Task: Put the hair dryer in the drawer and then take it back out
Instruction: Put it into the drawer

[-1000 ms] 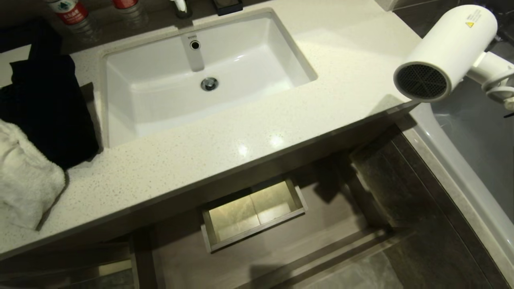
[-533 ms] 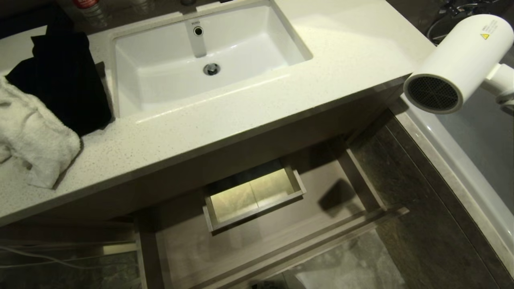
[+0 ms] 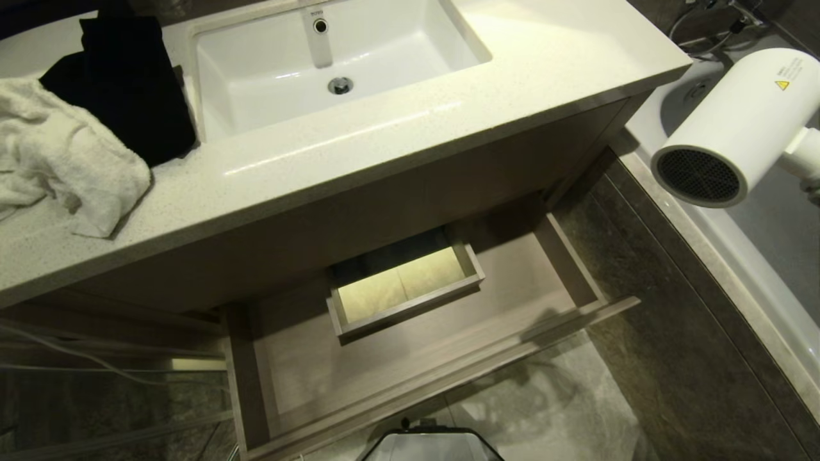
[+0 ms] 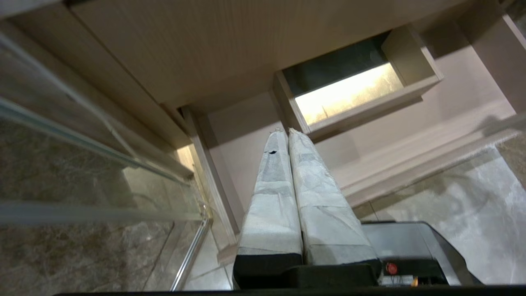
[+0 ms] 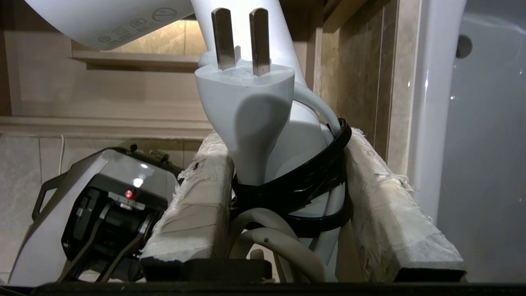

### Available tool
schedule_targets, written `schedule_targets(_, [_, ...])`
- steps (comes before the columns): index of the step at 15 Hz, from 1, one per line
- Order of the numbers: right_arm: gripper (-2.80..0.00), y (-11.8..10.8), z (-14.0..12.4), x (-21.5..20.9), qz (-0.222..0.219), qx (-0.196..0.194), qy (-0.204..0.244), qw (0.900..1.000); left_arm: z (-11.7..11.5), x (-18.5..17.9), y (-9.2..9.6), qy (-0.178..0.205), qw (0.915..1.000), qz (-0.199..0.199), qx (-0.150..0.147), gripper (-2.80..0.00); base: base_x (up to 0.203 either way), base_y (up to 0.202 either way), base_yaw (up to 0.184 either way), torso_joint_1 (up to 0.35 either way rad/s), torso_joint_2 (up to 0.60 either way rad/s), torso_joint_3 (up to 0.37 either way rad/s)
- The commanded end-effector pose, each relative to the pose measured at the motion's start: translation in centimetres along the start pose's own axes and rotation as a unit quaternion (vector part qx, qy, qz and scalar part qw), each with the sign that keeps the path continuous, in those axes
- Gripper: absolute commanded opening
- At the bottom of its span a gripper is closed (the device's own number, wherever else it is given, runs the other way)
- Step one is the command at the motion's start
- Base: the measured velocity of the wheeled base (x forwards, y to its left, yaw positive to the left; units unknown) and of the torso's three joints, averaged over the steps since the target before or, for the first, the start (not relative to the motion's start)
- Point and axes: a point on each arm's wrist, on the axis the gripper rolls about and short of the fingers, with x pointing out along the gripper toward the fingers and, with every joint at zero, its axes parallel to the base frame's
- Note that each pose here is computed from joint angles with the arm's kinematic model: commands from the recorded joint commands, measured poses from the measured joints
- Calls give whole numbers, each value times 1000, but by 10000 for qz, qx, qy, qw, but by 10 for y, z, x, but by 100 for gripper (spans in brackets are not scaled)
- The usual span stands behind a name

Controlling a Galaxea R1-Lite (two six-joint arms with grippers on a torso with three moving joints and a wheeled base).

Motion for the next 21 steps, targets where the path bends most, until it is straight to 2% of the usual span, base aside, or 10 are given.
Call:
schedule_targets(1, [-280,3,-5,-5,-6,-19,-15,10000,0,0,0,-1,10000,-1,-3,-280,0,0,0,-272,22,-242])
schedule_targets(3, [-280,4,-9,-6,-173,-25,5,9998,0,0,0,-6,10000,-1,-3,-280,0,0,0,-249,7,-247])
schedule_targets(6, [-280,7,-20,-7,-353,-29,52,9994,-1,0,0,9,10000,2,-3,-280,0,0,0,-226,274,37])
schedule_targets(16, [-280,20,-48,-18,-329,-4,191,9993,0,0,0,0,10000,2,-3,-280,0,0,0,-167,318,149])
schedule_targets(18, [-280,21,-51,-21,-485,0,232,9986,0,0,0,-4,10000,-2,-3,-280,0,0,0,-170,343,167])
schedule_targets(21, [-280,24,-56,-22,-480,0,248,9985,0,0,0,-6,10000,0,-3,-280,0,0,0,-186,360,170])
